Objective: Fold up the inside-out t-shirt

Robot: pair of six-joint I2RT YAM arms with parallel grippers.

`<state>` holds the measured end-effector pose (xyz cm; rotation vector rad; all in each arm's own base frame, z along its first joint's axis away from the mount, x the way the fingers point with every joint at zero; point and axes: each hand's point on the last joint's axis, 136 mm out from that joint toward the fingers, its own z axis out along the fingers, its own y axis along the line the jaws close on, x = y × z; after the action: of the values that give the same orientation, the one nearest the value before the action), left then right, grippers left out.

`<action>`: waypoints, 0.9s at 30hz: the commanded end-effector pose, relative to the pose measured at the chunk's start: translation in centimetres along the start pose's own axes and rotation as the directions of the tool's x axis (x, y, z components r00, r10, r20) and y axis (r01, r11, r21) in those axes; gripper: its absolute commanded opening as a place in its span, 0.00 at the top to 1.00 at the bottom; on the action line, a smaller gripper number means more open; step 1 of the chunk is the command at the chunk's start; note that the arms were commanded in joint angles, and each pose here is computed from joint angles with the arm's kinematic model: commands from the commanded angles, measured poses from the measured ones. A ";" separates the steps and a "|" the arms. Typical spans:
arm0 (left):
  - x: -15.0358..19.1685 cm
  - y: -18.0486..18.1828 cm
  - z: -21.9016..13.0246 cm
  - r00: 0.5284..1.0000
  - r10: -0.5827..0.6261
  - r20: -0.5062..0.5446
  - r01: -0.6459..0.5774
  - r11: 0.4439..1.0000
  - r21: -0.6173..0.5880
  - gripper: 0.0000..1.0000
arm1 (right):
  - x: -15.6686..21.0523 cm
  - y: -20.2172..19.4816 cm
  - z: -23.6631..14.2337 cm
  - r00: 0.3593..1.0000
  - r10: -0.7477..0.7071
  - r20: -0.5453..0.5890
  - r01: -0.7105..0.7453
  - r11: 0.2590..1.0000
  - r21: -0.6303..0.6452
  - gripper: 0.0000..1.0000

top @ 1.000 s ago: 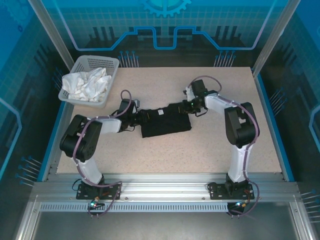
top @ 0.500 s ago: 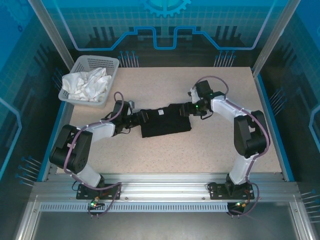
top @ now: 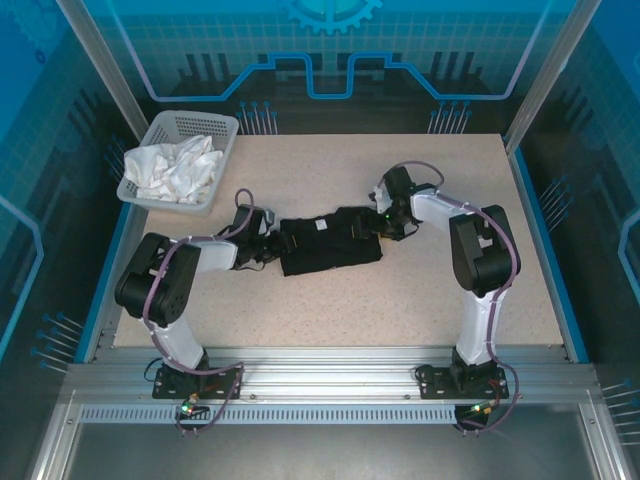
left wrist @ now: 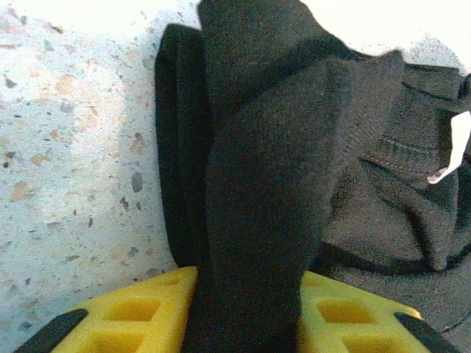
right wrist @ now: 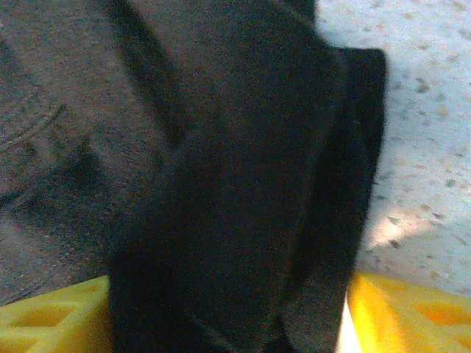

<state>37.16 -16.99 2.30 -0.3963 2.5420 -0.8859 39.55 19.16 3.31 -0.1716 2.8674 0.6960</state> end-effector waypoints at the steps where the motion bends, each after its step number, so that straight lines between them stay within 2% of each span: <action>1: 3.0 1.1 1.3 0.995 -0.030 -0.098 0.030 1.000 -0.004 0.72 | 0.9 1.5 1.4 0.998 0.019 -0.064 -0.023 0.998 -0.060 0.30; 6: 3.1 1.1 1.5 0.994 -0.032 -0.105 0.032 0.999 0.001 0.77 | 1.1 2.3 2.3 0.996 0.026 -0.081 -0.034 0.995 -0.095 0.42; 9: 3.2 1.1 1.4 0.994 -0.031 -0.103 0.032 0.999 0.005 0.78 | 0.7 2.6 2.4 0.997 0.026 -0.068 -0.033 0.994 -0.105 0.53; 12: 3.1 1.0 1.2 0.995 -0.030 -0.096 0.031 1.000 0.004 0.78 | -0.1 2.5 1.8 0.999 0.022 -0.034 -0.026 0.994 -0.109 0.69; 15: 2.5 0.7 0.7 0.997 -0.022 -0.075 0.022 1.000 -0.002 0.70 | -0.9 2.1 0.6 1.000 0.015 0.005 -0.014 0.995 -0.096 0.82; 19: 0.9 -0.2 -1.1 1.000 0.017 -0.019 -0.018 1.000 -0.022 0.47 | -1.5 0.9 -1.7 0.998 -0.018 0.054 0.021 0.998 -0.059 0.95; 22: -0.6 -1.0 -3.3 0.997 0.065 0.043 -0.063 0.997 -0.051 0.37 | -1.8 -0.8 -4.2 0.995 -0.055 0.086 0.053 0.998 0.026 0.99; 27: -2.2 -2.3 -7.6 0.978 0.146 0.150 -0.132 0.986 -0.098 0.29 | -2.5 -5.6 -10.8 0.982 -0.121 0.144 0.087 0.971 0.225 0.99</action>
<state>36.36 -15.62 8.02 -0.3230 2.4566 -0.7837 41.14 14.53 7.91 -0.1967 2.7611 0.5785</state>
